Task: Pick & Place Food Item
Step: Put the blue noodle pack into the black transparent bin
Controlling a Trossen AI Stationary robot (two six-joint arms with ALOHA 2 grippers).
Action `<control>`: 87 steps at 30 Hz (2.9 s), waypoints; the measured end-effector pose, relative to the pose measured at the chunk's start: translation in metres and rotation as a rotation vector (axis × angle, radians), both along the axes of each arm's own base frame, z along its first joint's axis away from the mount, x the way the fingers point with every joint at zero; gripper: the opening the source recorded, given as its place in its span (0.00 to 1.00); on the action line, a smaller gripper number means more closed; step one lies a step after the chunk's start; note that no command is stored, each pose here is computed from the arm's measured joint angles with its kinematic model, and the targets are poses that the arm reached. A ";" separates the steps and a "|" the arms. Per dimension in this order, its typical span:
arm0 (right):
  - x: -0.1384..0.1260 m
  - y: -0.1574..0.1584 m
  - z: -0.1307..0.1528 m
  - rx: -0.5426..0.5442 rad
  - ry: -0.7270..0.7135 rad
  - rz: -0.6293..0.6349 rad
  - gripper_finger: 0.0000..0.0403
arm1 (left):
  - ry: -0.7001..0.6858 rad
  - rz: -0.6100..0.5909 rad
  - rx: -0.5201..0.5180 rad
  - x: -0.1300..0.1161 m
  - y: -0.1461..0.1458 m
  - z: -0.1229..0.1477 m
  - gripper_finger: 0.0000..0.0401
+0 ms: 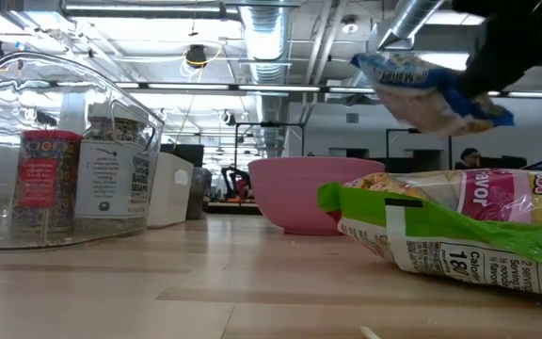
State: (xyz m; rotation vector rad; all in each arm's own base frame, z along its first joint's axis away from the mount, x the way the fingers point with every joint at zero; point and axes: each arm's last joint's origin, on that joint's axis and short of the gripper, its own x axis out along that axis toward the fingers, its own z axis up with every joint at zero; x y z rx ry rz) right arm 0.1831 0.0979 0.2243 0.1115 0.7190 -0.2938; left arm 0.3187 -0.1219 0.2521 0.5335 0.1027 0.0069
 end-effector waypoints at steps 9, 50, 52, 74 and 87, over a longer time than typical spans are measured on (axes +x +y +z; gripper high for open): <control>0.003 -0.005 0.001 0.006 -0.009 -0.026 0.02 | 0.041 -0.022 0.017 0.073 0.001 -0.021 0.30; 0.012 -0.008 0.006 -0.019 -0.060 0.013 0.02 | 0.227 0.146 0.027 0.124 0.054 -0.030 0.30; 0.012 -0.008 0.006 -0.018 -0.061 0.014 0.02 | 0.230 0.151 0.028 0.123 0.054 -0.030 0.30; 0.018 -0.004 0.012 -0.025 -0.133 0.064 0.03 | 0.228 0.130 0.008 0.123 0.053 -0.029 0.28; 0.018 -0.004 0.012 -0.036 -0.136 0.076 0.03 | 0.226 0.112 -0.015 0.123 0.053 -0.029 0.01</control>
